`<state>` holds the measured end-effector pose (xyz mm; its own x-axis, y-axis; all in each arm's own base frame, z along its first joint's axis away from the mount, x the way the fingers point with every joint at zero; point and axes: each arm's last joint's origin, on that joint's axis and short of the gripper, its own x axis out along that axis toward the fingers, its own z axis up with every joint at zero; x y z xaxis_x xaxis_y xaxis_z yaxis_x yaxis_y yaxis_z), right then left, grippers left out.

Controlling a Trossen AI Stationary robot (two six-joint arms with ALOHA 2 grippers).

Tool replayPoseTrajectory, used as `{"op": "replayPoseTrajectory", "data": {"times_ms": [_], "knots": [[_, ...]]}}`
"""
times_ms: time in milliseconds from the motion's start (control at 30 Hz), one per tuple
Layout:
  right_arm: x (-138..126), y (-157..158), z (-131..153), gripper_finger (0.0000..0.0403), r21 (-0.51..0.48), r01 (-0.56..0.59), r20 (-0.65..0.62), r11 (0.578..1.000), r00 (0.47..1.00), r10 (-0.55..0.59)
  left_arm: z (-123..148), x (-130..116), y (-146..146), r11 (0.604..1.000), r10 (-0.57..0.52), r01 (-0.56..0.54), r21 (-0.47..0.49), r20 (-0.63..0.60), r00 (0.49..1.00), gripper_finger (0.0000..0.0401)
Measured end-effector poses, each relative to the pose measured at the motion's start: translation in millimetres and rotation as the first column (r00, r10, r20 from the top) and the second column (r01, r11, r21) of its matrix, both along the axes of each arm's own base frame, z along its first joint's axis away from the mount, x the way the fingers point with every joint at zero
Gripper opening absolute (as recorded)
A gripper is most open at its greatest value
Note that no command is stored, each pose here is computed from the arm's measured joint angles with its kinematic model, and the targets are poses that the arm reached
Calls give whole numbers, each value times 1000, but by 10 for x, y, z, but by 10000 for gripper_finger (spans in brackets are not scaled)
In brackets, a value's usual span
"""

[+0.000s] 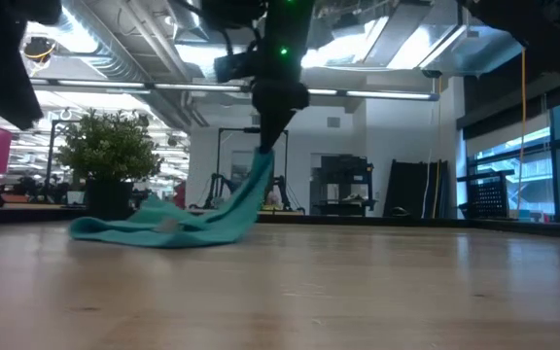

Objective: Roll microfiber towels into tight, uniform cylinder then place into a basket
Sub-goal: Fold the blue microfiber cloth

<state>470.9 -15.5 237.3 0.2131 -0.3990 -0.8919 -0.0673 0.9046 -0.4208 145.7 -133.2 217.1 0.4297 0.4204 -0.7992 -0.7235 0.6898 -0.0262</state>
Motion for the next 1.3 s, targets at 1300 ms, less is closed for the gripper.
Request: {"op": "replayPoseTrajectory", "data": {"times_ms": [1300], "knots": [[-493,429,873,0,144,-53,133,988,991,34,-731,1055,827,795,-563,499,346,114,818,278]]}}
